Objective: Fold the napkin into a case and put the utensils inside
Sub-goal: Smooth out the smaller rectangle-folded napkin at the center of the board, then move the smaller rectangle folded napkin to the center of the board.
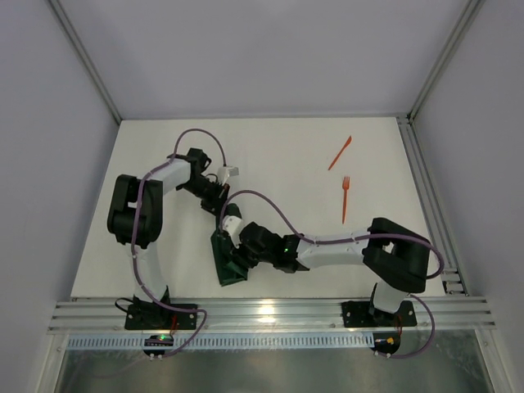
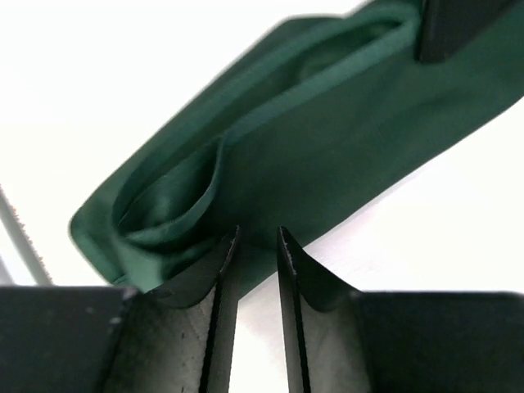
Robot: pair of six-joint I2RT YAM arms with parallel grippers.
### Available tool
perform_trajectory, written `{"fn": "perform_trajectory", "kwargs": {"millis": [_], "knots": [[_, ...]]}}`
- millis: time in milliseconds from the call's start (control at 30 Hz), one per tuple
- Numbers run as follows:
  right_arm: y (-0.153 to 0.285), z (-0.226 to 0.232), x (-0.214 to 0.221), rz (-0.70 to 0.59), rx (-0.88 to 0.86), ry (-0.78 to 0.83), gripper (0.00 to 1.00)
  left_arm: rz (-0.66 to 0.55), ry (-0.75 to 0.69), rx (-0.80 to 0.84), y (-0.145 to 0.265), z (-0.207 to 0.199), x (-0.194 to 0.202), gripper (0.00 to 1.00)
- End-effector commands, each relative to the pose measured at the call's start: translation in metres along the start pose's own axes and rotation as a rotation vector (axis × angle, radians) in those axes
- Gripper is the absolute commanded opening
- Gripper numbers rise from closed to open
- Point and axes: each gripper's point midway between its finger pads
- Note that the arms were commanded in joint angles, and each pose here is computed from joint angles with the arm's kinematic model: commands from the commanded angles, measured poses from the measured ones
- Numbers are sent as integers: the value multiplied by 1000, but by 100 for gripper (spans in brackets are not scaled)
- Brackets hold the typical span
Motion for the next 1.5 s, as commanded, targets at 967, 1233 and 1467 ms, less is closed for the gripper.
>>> {"fn": "perform_trajectory", "kwargs": {"millis": [967,1233,1467], "knots": [[21,17,-23,-22,50,-67,46,-23,-43,-46,18,4,24,2],[20,-54,-38,-126,-170,-591,61,-28,-60,-69,18,5,31,1],[-20,-54,-31,-82,-349,-787,62,-41,-78,-78,18,2,34,0]]}}
Point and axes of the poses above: each gripper's point midway between its finger pads, its own y axis back along the fingers, its own z axis along the line the jaws close on, x = y × z, and after that the axes turned 5 degrees about -y, right-handed
